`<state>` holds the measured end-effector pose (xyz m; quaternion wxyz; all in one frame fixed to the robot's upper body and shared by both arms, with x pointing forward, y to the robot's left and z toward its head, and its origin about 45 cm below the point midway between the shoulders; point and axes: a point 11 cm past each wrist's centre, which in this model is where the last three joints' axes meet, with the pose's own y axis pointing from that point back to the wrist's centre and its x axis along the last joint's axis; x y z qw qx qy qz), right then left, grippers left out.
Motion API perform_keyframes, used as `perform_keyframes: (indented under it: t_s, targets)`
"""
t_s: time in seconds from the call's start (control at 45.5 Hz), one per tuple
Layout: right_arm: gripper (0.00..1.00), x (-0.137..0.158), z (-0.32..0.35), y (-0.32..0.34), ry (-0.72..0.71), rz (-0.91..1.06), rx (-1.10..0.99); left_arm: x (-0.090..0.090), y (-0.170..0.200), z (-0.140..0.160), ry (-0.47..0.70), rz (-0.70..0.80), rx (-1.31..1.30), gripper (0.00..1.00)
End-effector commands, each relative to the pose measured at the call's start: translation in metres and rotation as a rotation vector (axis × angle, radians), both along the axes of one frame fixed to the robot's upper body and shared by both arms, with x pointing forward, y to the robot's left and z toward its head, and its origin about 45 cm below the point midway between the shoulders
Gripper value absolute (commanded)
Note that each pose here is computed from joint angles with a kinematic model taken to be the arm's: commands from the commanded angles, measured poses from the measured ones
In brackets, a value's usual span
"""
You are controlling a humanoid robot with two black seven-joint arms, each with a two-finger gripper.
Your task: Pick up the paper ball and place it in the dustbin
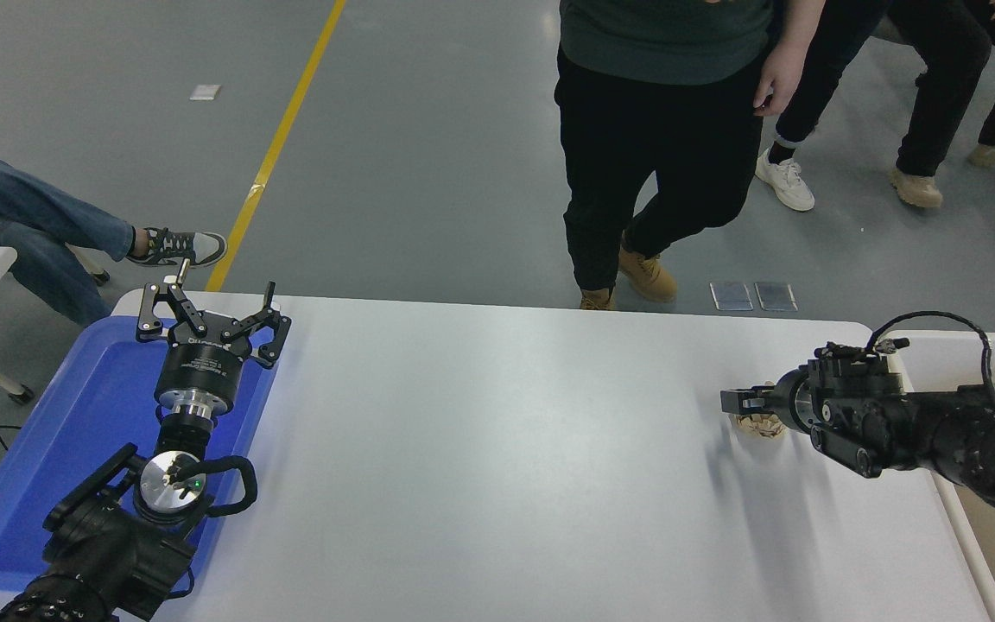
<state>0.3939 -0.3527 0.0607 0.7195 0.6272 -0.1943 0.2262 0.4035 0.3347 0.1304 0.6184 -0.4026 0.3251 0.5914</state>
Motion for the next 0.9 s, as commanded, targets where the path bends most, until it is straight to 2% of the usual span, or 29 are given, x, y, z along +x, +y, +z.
perform_keyframes:
  t_s: [0.0,0.176,0.264,0.396,0.879]
  targets:
    - [0.66,-0.005,-0.005,0.001,0.011,-0.013,0.005,0.000,0.000,0.000,0.000,-0.001,0.001,1.00]
    - [0.28,-0.007,-0.007,0.002,0.024,-0.014,0.012,0.000,0.000,0.000,0.000,0.000,0.000,1.00]
    - [0.20,-0.008,-0.008,0.004,0.027,-0.012,0.017,0.000,0.000,0.000,0.000,0.000,0.000,1.00]
    - [0.00,-0.010,-0.010,0.007,0.037,-0.009,0.033,0.000,0.000,0.000,0.000,0.000,0.000,1.00]
    - [0.00,-0.007,0.002,0.000,0.040,-0.006,0.037,0.000,0.000,0.000,0.000,0.000,0.000,1.00]
